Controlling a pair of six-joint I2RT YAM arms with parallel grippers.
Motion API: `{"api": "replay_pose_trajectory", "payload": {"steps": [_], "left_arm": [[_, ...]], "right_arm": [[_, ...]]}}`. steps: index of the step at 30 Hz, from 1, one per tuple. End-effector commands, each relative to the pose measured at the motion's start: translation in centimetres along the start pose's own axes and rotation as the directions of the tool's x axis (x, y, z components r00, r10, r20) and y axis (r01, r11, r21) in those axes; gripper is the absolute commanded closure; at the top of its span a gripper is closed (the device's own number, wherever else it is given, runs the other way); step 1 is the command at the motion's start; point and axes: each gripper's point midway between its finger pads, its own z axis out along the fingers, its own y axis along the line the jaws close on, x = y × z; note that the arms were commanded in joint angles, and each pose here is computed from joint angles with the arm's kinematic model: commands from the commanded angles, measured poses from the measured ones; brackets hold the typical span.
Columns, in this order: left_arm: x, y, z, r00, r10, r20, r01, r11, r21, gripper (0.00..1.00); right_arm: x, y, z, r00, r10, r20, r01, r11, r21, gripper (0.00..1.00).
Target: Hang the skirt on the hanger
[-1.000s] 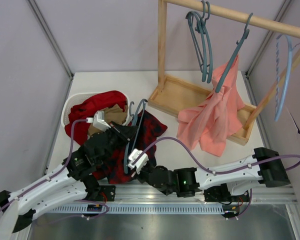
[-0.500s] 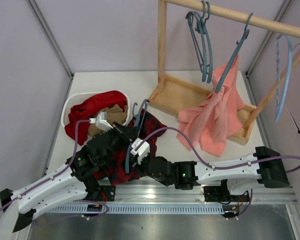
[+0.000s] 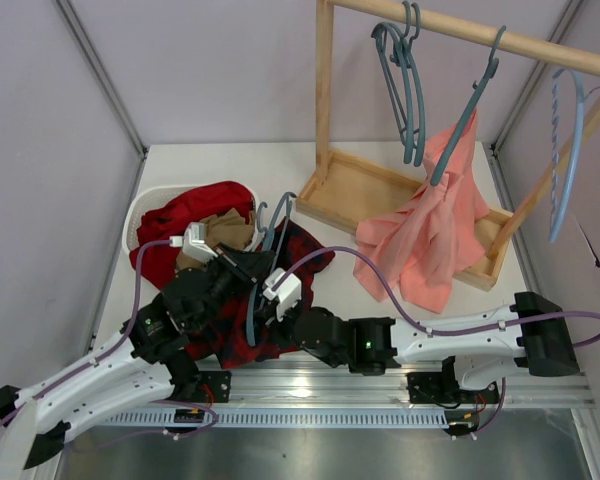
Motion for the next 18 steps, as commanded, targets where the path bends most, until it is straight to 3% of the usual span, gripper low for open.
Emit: {"api": "replay_pose_trajectory", "payload": {"steps": [1,8,18], "left_arm": [[-1.0,-2.2,-0.9,1.000,-0.026,-0.004,0.026,0.998,0.048,0.97],[-2.0,-2.4,-1.6,1.000,-0.015,0.020,0.014,0.999,0.041,0.96],[-2.4,-3.0,-1.7,1.000,0.001,0.026,-0.002,0.999,0.052,0.96]], "right_arm": [[-4.0,-0.8,-0.5,0.991,0.070,0.110,-0.075,0.997,0.038,1.00],[-3.7,-1.6,-0.7,0.993,0.052,0.108,-0.059,0.996,0.064,1.00],[-3.7,-0.7,-1.3,0.992,0.036,0.122,-0.035,0.999,-0.005,1.00]]}}
